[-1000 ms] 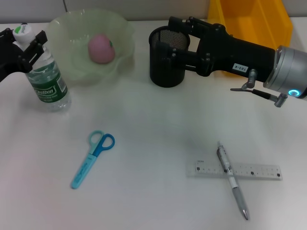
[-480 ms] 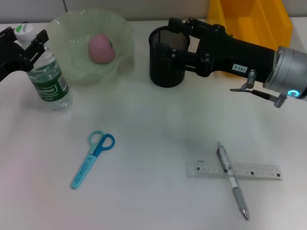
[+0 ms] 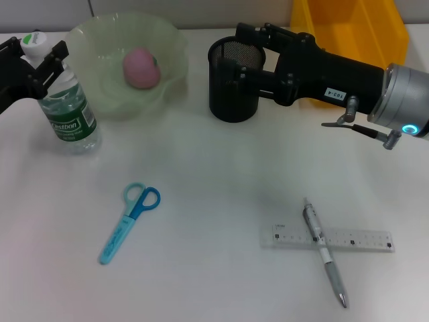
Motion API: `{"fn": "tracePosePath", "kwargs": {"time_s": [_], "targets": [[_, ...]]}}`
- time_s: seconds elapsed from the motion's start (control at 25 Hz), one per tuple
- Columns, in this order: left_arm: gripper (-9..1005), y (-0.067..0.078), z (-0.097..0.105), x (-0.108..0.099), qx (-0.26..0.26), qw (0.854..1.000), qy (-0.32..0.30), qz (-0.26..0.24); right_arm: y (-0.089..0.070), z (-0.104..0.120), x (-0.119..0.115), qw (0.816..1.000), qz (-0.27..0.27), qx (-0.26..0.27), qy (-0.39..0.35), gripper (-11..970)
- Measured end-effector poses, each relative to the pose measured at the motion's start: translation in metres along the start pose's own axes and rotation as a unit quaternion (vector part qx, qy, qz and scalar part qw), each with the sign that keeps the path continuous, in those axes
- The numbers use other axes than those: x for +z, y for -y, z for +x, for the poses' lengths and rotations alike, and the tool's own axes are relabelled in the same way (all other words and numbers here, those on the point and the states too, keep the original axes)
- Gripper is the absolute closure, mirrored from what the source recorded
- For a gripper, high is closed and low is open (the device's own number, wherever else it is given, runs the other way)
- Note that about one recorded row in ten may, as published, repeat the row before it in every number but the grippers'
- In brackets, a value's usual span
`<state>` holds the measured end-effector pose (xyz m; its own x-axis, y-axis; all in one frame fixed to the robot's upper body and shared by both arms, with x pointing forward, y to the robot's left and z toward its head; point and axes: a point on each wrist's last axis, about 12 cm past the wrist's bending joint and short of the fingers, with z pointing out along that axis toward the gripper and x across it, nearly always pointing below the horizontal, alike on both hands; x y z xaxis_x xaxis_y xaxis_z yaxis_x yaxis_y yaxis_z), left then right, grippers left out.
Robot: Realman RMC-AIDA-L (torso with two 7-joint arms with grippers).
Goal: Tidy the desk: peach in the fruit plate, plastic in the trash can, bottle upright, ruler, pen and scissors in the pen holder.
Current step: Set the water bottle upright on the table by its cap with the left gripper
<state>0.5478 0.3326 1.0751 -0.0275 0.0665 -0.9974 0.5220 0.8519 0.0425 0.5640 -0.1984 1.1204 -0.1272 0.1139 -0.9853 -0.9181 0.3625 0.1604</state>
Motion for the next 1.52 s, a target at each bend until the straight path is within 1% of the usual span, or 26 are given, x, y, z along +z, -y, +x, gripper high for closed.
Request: {"fn": "tracePosePath", "kwargs": {"time_s": [0.28,0.8,1.52], "targets": [[531,-0.0001,0.0007,0.0021,-0.001,1.0,-0.004,-0.003,0.0018,0.001,0.0006,1.0,0.008,-0.001,-0.004,225],[530,0.0027,0.0005,0.0045,0.004,1.0,-0.004,0.004,0.0028,0.0002,0.0035,1.0,0.006,-0.007,-0.005,227],[529,0.0034,0.003,-0.0007,0.003,1.0,-0.005,0.005,0.0033,-0.0006,0.0039,1.0,0.005,-0.009,-0.005,230]]}}
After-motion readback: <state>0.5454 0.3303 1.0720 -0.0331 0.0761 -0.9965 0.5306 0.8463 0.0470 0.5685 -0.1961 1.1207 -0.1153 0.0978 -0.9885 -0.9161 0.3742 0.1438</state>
